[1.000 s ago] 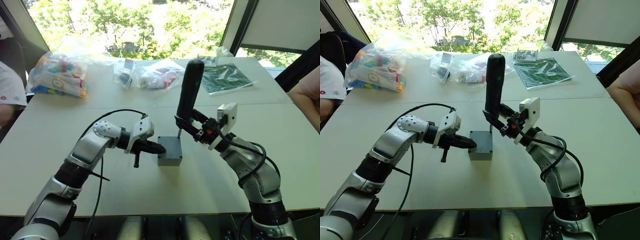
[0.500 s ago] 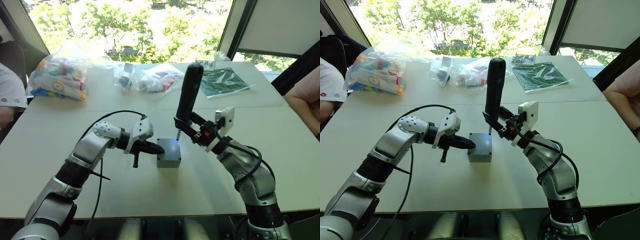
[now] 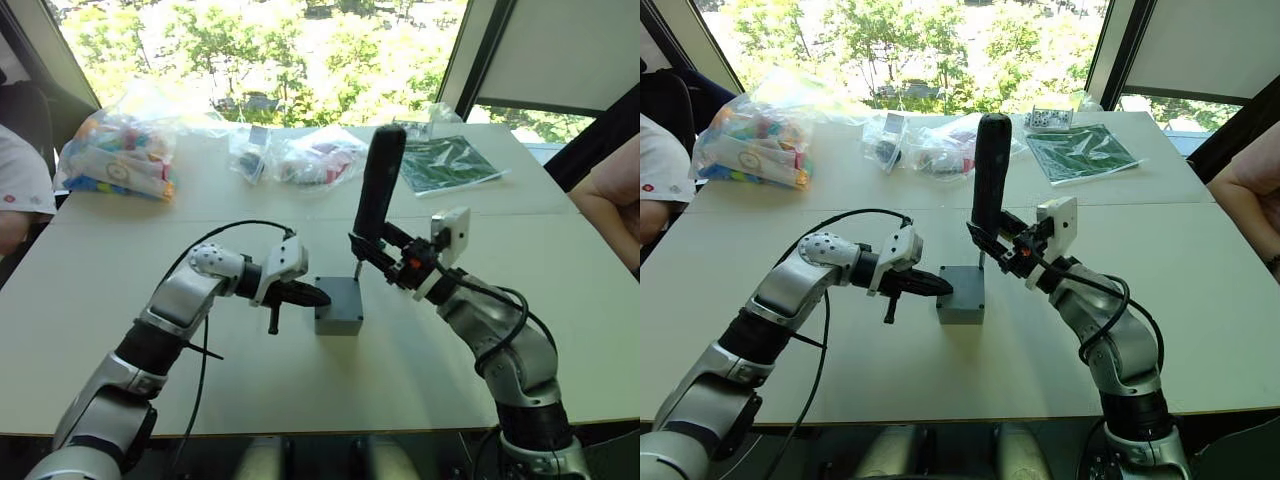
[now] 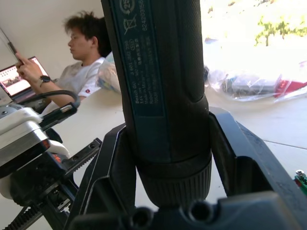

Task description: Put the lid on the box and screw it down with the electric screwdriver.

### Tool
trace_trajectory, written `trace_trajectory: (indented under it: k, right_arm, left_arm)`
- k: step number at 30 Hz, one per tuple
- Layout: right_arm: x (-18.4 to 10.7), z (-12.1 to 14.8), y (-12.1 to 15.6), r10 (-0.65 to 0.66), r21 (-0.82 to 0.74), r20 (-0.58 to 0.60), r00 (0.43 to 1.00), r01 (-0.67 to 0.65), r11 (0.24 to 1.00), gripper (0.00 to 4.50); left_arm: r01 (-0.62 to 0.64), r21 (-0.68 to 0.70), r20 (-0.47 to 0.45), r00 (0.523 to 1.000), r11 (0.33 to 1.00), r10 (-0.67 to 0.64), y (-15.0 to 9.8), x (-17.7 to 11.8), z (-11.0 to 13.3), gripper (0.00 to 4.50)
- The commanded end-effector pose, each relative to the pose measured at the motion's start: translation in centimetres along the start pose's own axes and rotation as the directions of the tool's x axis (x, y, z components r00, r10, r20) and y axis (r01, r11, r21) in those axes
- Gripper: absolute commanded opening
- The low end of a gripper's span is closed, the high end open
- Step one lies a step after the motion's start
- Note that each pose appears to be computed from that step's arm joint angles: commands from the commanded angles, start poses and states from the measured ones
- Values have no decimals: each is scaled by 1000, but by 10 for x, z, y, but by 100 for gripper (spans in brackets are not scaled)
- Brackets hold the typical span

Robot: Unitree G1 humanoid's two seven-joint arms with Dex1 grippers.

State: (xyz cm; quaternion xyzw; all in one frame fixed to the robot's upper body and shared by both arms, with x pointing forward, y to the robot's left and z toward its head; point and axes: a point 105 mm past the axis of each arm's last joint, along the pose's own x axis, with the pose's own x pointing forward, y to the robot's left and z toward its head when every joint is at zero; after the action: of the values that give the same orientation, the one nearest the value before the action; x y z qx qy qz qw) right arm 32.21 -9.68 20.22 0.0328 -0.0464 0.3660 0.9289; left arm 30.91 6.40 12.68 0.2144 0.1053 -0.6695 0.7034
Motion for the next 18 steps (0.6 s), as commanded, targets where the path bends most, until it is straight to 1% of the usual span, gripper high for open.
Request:
trace_trajectory:
  k: [1,3,5,7,8,9,10,11,12,13,14,15,18]
  right_arm:
    - [-8,88,6,23,-89,237,971,-2,996,177]
    - [-8,105,8,24,-88,256,966,-2,996,177]
    - [-8,109,6,5,-79,248,969,15,997,177]
    - [-8,113,2,-23,-65,229,973,39,997,177]
    - [-10,115,-3,-35,-33,209,977,43,999,177]
    - [-14,114,-16,-85,8,153,985,85,996,177]
    - [-24,113,-37,-156,37,74,985,153,988,177]
    - [-37,109,-65,-267,45,-42,963,269,962,177]
    - [-54,100,-88,-349,67,-177,921,364,929,177]
    - [-67,94,-101,-386,84,-265,883,420,903,177]
    - [-78,82,-111,-393,128,-365,844,463,877,177]
    - [-86,72,-114,-368,172,-433,823,476,862,177]
    - [-104,39,-111,-272,221,-591,759,477,851,177]
  left_arm:
    - [-5,-50,-53,999,999,2,0,4,-19,0]
    - [-26,-33,-50,998,999,25,3,5,-17,0]
    - [-34,-27,-44,998,999,33,5,6,-15,0]
    - [-50,-48,6,999,998,51,9,3,-3,0]
    - [-62,-73,50,997,995,66,12,0,6,0]
    - [-63,-98,102,992,993,73,14,-7,19,0]
    - [-50,-109,149,987,993,66,12,-16,32,0]
    - [-26,-99,177,983,995,43,6,-25,44,0]
    - [-2,-82,185,983,997,17,0,-31,52,0]
    - [13,-72,185,983,997,1,-5,-33,56,0]
    - [8,-46,174,985,999,0,-8,-33,58,0]
    - [9,-35,171,985,999,-3,-11,-33,58,0]
    - [42,-39,201,979,998,-33,-23,-30,62,0]
